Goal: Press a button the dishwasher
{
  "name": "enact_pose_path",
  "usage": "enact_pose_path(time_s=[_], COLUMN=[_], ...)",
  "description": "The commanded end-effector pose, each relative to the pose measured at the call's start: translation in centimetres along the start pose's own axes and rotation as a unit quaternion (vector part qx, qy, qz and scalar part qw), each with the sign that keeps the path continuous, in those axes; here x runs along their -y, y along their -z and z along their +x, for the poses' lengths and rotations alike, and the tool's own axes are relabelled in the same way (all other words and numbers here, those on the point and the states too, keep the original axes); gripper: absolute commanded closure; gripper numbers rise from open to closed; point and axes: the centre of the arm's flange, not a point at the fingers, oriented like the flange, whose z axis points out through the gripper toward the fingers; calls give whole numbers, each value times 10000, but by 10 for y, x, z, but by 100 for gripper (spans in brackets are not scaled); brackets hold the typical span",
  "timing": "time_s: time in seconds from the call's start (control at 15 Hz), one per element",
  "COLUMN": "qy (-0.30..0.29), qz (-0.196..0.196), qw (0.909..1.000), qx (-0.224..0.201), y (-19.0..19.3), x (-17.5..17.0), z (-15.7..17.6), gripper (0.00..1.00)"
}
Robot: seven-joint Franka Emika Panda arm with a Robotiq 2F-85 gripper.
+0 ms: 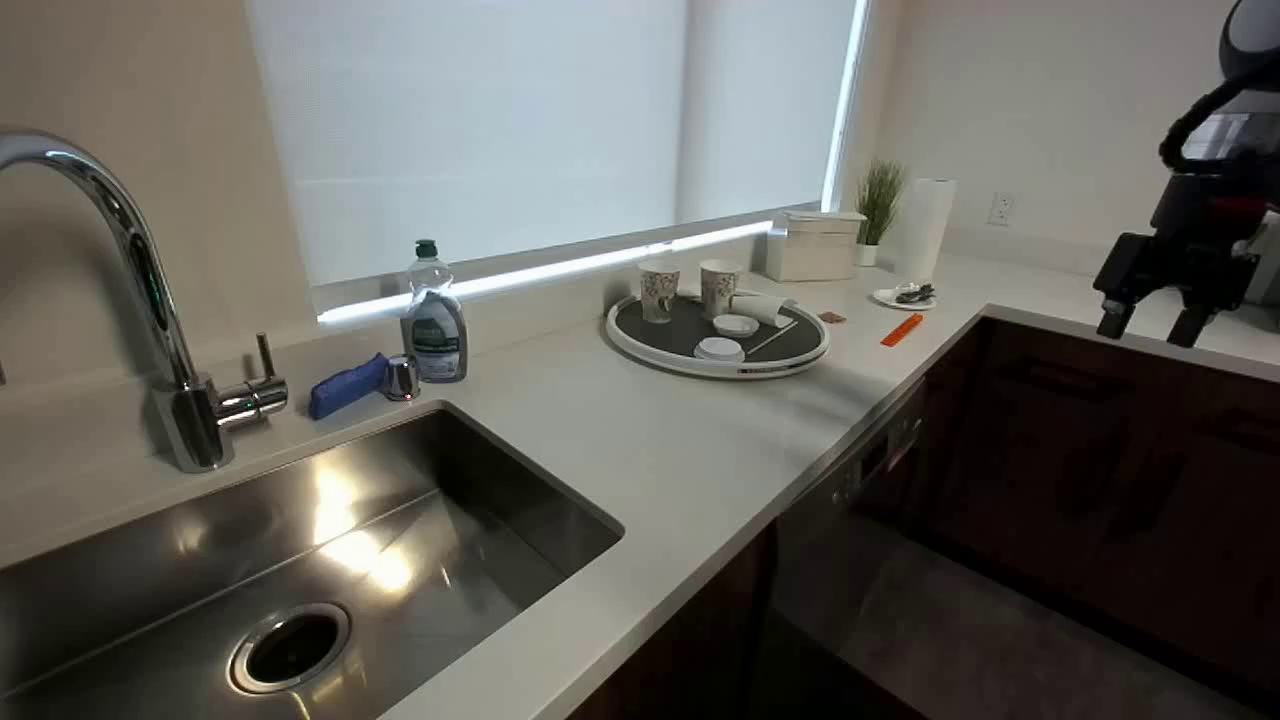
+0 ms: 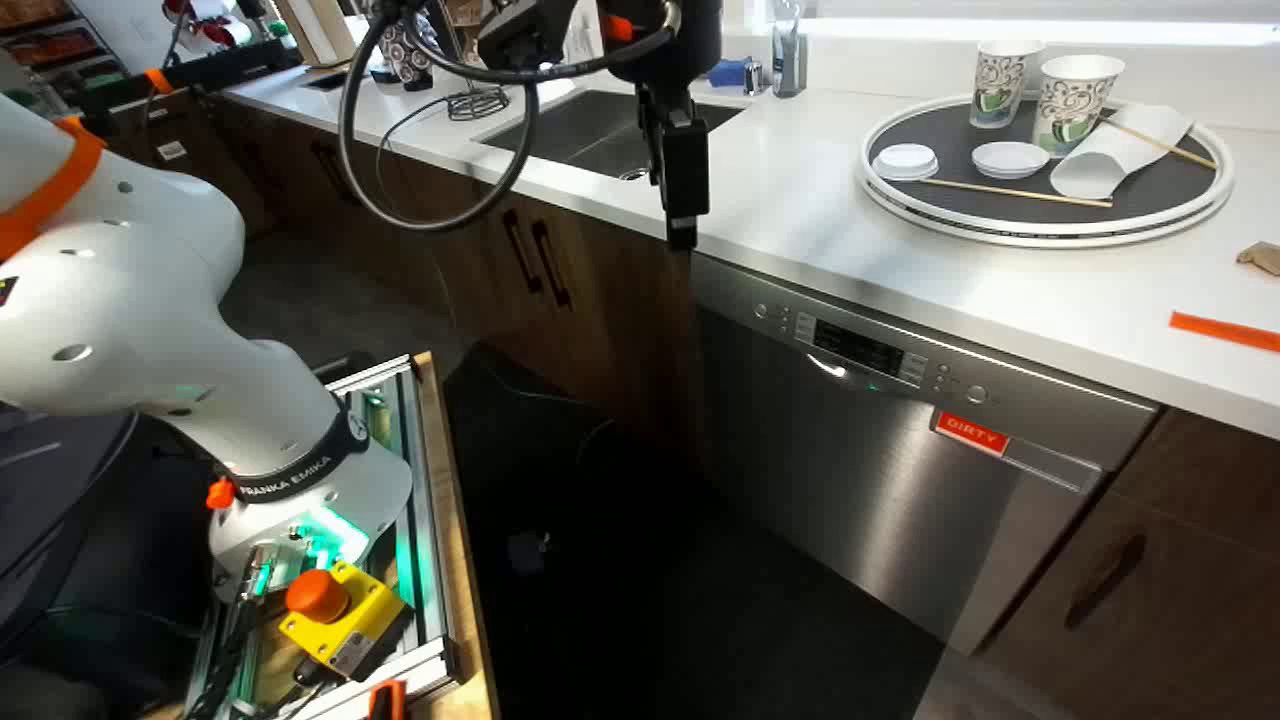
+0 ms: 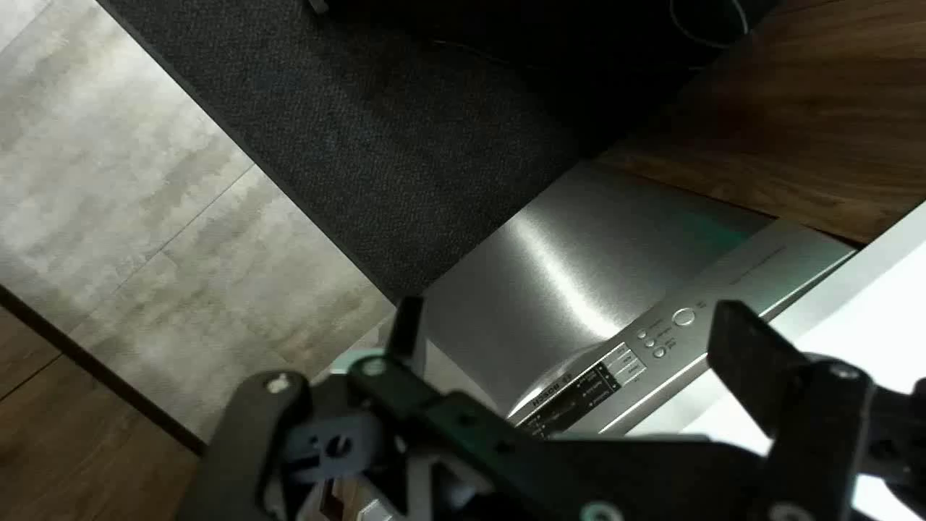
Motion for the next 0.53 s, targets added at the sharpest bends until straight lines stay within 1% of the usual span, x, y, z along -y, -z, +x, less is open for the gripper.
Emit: enact_pose_path(time_s=[0.0,0.4,0.47], qy=[0,0,51], qz=[0,0,-65], qw=[10000,10000,10000], qx=[0,0,18], y=[0,0,-8], x=[0,0,6], z=[0,0,3], gripper=[0,0,0])
